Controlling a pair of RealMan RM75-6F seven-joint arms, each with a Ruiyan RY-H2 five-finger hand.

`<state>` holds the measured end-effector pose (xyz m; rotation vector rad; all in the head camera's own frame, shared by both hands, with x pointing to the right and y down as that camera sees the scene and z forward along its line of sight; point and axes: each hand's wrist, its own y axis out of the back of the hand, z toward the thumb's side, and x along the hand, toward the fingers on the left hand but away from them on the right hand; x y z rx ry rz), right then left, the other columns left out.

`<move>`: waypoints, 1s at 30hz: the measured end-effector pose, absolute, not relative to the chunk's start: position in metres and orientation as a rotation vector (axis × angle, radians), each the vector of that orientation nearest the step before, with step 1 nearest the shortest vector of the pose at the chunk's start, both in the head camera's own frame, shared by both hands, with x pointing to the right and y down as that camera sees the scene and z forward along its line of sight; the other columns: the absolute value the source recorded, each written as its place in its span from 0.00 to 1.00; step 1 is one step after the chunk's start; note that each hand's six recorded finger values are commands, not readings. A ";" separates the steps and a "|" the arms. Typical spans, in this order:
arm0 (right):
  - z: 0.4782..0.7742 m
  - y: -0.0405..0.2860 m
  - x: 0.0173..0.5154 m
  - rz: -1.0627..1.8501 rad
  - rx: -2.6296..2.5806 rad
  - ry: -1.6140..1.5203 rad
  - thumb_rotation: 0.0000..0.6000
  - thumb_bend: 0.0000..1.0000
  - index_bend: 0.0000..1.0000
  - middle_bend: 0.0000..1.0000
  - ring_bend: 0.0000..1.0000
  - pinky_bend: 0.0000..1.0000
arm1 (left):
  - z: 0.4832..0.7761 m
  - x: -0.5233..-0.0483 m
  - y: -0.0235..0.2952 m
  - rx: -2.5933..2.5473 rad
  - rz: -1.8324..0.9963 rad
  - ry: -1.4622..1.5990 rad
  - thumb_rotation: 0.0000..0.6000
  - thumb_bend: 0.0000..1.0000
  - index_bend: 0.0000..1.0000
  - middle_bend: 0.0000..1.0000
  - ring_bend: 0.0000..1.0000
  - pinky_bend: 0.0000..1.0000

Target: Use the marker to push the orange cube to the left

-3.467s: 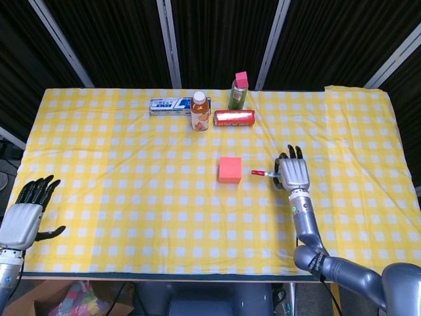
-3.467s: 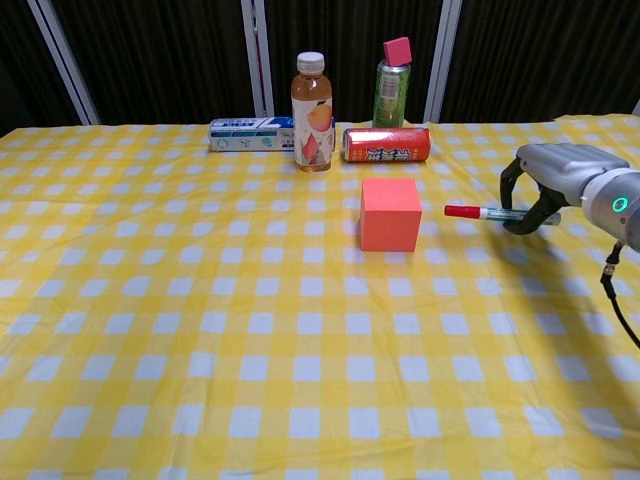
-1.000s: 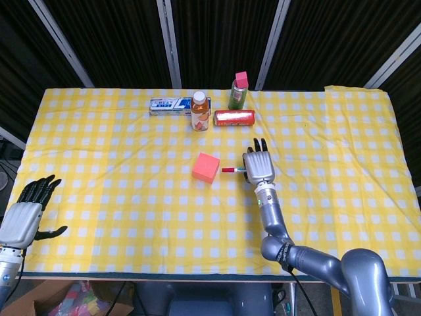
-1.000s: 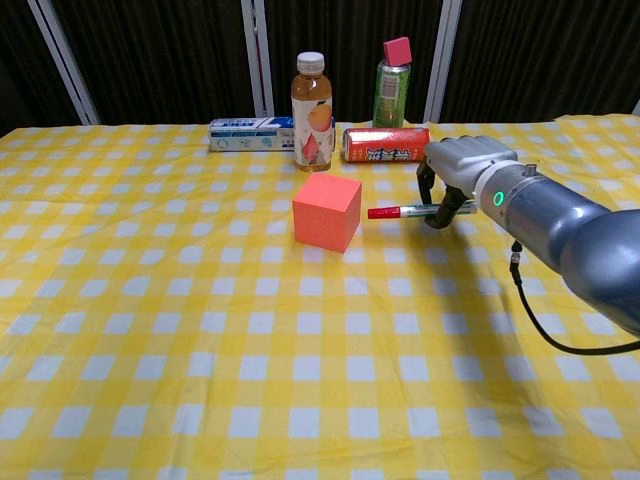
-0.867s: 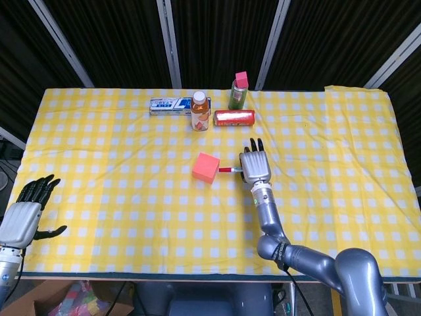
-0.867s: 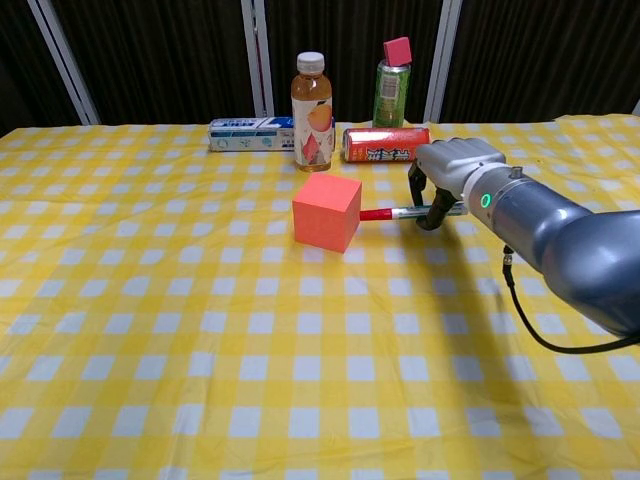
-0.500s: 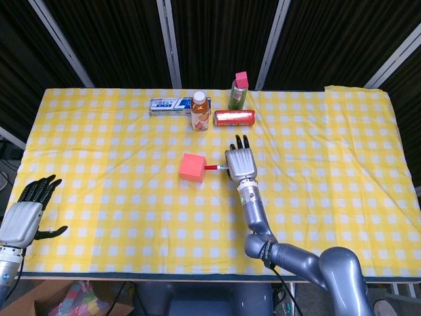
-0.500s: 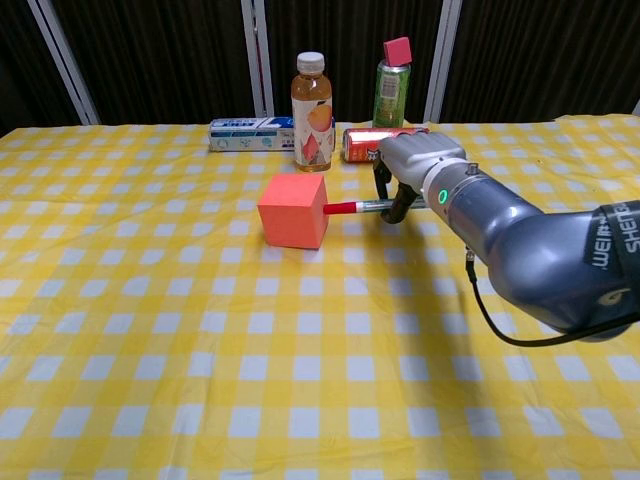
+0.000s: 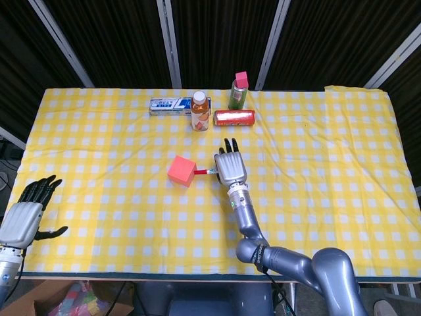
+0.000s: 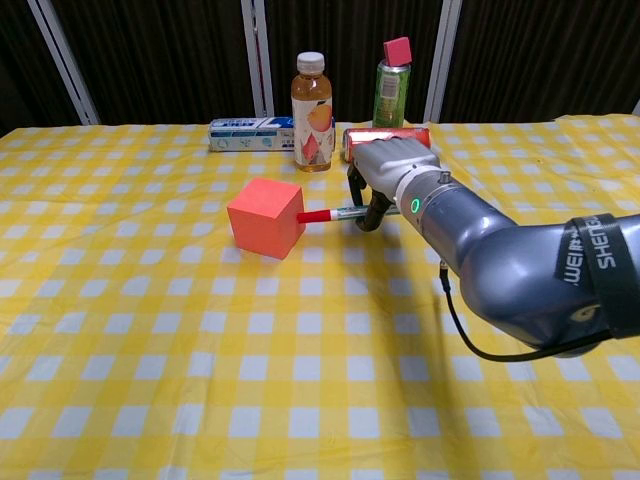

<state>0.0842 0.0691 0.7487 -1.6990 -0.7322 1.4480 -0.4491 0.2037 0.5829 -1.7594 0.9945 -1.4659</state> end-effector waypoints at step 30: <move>0.744 0.067 0.081 1.478 -1.673 -0.777 1.00 0.41 0.69 0.31 0.01 0.00 | 0.584 -0.448 0.202 -1.781 -1.469 1.012 1.00 0.00 0.00 0.00 0.00 0.03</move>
